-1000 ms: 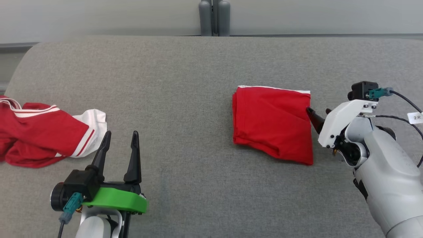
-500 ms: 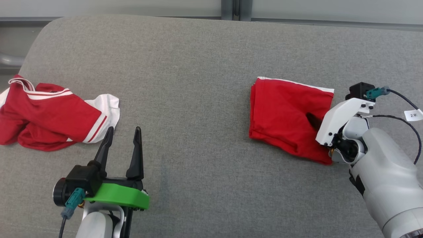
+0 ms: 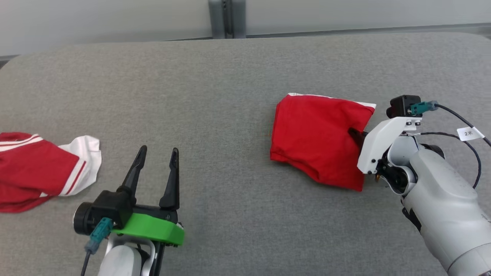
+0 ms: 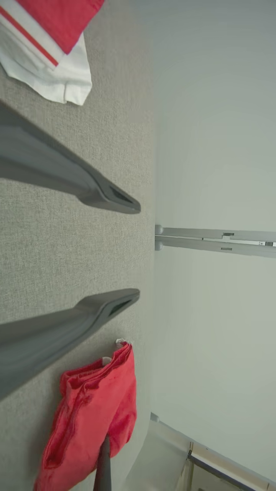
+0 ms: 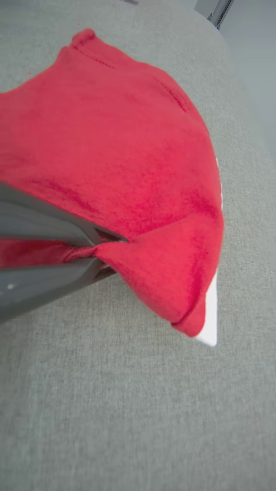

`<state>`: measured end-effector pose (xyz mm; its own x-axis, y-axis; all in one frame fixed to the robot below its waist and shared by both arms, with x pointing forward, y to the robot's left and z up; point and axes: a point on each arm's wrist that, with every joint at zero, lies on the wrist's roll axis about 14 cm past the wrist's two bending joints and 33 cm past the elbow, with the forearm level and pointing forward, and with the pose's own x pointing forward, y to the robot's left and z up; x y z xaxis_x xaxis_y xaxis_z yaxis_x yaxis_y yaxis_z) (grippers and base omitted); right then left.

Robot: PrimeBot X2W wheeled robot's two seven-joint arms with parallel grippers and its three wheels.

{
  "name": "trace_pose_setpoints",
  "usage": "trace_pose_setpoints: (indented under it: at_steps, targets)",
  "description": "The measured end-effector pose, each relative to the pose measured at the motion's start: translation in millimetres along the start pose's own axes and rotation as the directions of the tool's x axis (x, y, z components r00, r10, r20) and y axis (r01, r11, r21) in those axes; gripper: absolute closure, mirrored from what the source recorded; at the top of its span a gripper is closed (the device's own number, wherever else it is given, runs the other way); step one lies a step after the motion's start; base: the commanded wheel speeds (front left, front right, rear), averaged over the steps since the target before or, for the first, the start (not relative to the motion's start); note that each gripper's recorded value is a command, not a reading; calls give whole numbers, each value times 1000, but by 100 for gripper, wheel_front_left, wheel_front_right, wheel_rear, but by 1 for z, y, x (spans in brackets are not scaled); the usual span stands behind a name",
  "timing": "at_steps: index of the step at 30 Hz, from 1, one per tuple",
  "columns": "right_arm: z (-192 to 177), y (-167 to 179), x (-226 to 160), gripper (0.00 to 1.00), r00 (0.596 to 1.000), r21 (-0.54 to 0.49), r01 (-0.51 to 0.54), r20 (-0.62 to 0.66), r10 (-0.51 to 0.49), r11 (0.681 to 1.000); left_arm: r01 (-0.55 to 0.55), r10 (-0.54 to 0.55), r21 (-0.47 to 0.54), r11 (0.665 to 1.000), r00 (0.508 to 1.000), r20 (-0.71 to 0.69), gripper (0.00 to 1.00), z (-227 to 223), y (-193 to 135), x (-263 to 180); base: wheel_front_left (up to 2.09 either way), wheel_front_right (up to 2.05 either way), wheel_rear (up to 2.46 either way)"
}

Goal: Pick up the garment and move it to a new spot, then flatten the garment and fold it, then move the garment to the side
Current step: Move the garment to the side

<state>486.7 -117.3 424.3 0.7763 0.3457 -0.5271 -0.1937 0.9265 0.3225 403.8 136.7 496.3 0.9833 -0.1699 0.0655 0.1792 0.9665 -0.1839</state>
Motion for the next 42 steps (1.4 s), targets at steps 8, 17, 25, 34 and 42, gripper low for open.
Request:
trace_pose_setpoints:
  at_steps: [8,17,25,34,42]
  targets:
    - [15,-54,-44,100,990,27,112,79,-114,993,222,-222,-12,975,975,0,0,-5,-68,29,0,0,0]
    - [17,-101,-94,100,961,90,218,152,-230,972,438,-439,-53,897,898,-12,0,-18,-145,45,0,0,0]
    - [36,-125,-105,100,946,3,277,175,-273,961,526,-529,-57,848,847,-52,0,-38,-168,61,0,0,0]
    - [64,-182,-96,100,924,-243,383,96,-370,891,542,-546,-65,838,829,-117,0,-71,-158,88,0,0,0]
    - [75,-243,-74,100,870,-456,446,19,-493,770,494,-503,-93,864,844,-188,0,-113,-129,99,0,0,0]
